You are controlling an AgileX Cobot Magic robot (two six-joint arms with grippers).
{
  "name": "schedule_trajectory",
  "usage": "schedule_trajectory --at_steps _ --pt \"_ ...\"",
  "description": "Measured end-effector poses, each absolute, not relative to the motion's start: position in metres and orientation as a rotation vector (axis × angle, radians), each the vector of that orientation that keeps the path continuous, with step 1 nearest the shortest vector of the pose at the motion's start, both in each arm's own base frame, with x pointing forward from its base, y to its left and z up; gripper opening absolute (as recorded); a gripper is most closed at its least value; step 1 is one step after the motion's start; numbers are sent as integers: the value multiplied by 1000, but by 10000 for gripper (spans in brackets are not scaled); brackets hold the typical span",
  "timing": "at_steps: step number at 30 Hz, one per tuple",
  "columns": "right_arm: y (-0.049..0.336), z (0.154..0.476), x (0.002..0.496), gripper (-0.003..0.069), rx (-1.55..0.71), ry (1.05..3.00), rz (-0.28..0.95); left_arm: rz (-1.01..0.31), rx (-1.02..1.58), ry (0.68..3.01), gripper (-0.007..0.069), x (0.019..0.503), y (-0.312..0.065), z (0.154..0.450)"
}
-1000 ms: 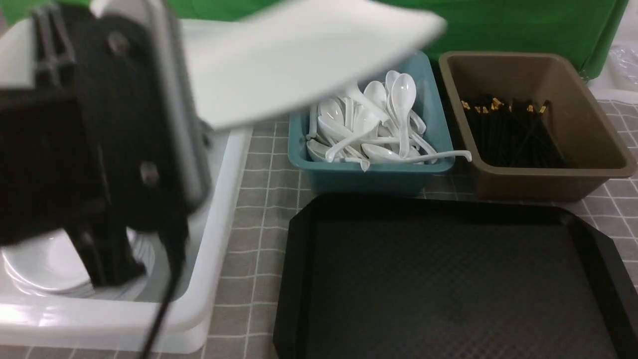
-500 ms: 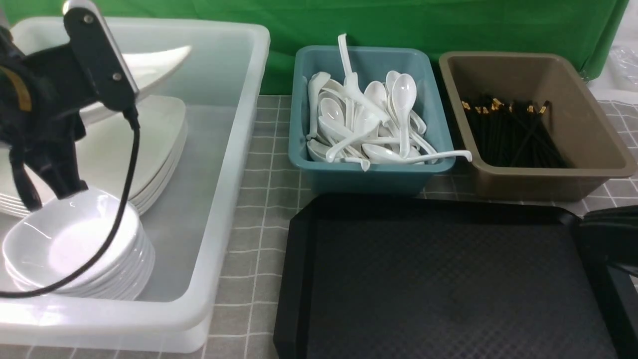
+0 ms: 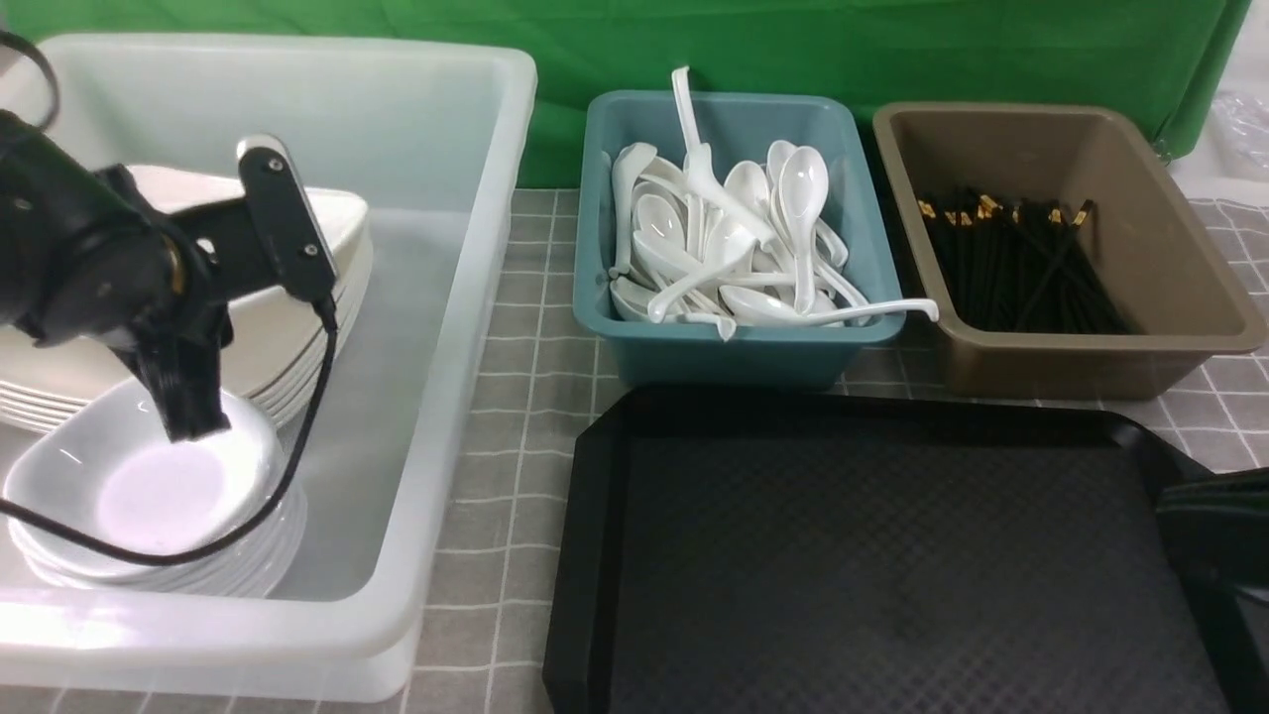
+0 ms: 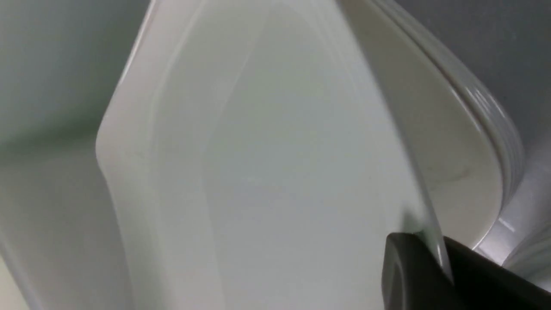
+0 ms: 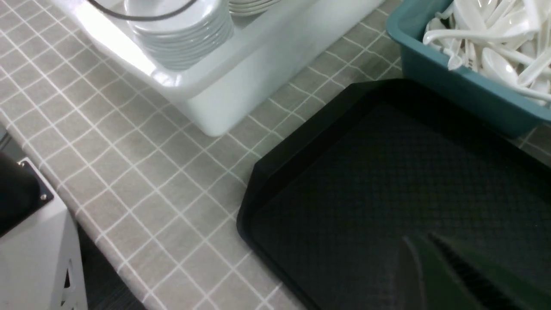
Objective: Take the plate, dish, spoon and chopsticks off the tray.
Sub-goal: Use the left arm to put the plate into the large storage box on the left
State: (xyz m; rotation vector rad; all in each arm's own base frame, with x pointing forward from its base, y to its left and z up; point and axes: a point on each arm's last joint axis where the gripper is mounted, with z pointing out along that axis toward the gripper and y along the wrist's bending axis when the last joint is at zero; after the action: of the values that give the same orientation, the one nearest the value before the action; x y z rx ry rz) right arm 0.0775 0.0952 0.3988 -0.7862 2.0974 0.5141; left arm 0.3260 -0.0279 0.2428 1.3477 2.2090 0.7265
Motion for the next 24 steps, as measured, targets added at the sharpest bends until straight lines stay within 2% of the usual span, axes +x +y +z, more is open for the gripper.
schedule_trajectory --at_steps 5,8,14,15,17,21,24 --pt "96 399 77 31 -803 2092 513 726 1353 2188 38 332 -28 237" --pt "96 399 77 31 -805 2091 513 722 1343 2198 75 332 -27 235" --pt "96 399 77 31 -807 2092 513 713 1295 2217 348 332 -26 237" --pt "96 399 77 31 -807 2092 512 712 1290 2216 358 332 -26 238" --pt "96 399 77 31 -807 2092 512 696 1234 2206 499 327 -26 249" --pt "96 399 77 31 -808 2090 513 610 1072 2182 631 311 -28 280" --pt "96 399 77 35 -807 2086 515 483 899 2146 664 290 -31 310"
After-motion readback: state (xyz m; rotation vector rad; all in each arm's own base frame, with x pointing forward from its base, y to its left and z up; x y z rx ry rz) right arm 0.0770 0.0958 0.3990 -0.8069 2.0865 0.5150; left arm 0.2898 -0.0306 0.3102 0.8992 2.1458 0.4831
